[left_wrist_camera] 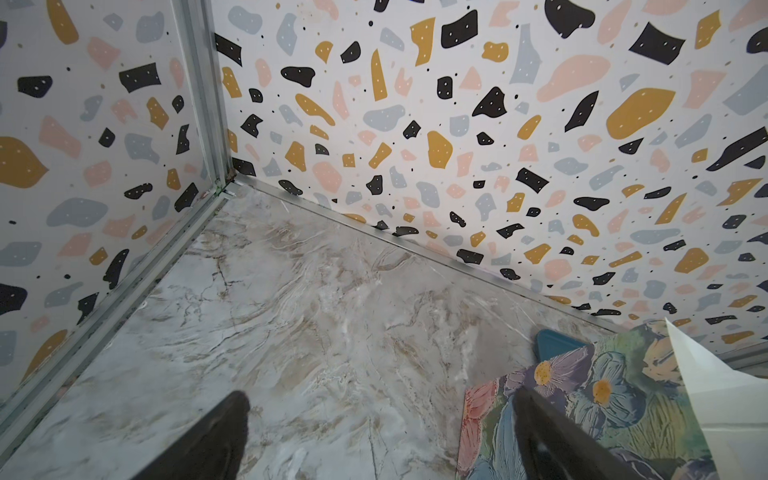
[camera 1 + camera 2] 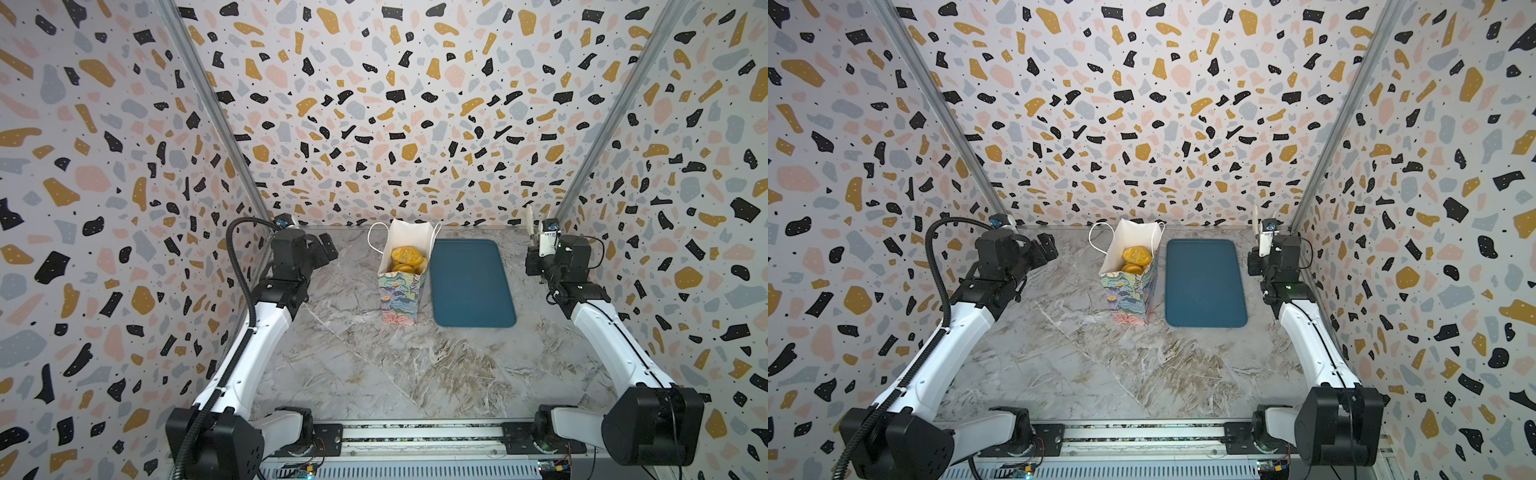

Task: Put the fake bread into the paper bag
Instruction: 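Raise the empty tongs out of the bag while the left gripper releases the bag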

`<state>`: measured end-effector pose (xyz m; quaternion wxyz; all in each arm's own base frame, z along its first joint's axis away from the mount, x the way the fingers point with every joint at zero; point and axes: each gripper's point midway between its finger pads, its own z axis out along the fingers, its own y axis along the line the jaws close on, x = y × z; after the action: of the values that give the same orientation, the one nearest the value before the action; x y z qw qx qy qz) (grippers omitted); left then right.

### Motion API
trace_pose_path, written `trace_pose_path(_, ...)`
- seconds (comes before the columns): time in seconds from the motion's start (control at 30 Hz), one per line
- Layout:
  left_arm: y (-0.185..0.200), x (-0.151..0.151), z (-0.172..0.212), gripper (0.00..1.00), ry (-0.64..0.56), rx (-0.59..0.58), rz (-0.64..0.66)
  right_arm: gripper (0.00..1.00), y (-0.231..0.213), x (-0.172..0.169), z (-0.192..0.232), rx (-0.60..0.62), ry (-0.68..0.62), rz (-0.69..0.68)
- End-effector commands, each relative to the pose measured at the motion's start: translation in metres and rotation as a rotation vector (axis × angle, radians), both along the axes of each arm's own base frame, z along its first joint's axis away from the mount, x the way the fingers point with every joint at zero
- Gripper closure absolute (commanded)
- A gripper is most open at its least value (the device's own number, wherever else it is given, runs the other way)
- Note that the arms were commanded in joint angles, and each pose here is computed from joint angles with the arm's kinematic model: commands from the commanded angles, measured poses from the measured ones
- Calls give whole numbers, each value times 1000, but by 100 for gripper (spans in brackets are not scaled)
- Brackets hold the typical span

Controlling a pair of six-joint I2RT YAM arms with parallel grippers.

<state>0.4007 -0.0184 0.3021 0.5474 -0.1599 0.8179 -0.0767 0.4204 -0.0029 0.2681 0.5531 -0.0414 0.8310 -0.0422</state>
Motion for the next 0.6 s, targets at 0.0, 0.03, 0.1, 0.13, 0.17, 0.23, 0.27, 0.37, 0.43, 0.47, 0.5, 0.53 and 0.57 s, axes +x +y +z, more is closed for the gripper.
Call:
trace_pose_path(0.0, 8, 1, 3, 1, -28, 30, 25, 67, -13, 11, 14, -9, -82, -53)
trace_pose_path(0.03, 8, 0, 1, 1, -27, 36, 22, 67, -17, 12, 9, -14, -76, -63)
trace_pose_path(0.1, 9, -2, -3, 0, -29, 43, 22, 67, -23, 14, 1, -14, -64, -81)
trace_pose_path(0.13, 11, -3, -6, 0, -27, 49, 30, 67, -27, 16, -5, -9, -54, -94)
trace_pose_path(0.17, 12, -4, -8, 1, -23, 53, 40, 67, -31, 17, -12, -8, -38, -115)
trace_pose_path(0.23, 16, -5, -13, 1, -14, 60, 57, 67, -38, 19, -25, -8, -5, -154)
trace_pose_path(0.27, 17, -6, -14, 1, -11, 62, 60, 67, -40, 20, -34, -8, 14, -163)
trace_pose_path(0.37, 16, -7, -19, 0, -7, 54, 58, 68, -46, 22, -57, -9, 58, -179)
trace_pose_path(0.43, 16, -8, -20, 1, -7, 49, 59, 68, -47, 23, -71, -3, 80, -183)
trace_pose_path(0.47, 16, -8, -22, 1, -4, 47, 62, 68, -48, 24, -78, -1, 92, -184)
trace_pose_path(0.5, 17, -8, -25, 0, 2, 43, 70, 68, -48, 24, -86, -3, 104, -186)
trace_pose_path(0.53, 18, -8, -28, 0, 7, 39, 78, 68, -48, 25, -94, -5, 116, -185)
trace_pose_path(0.57, 18, -8, -29, 0, 10, 37, 77, 68, -50, 26, -101, -7, 130, -188)
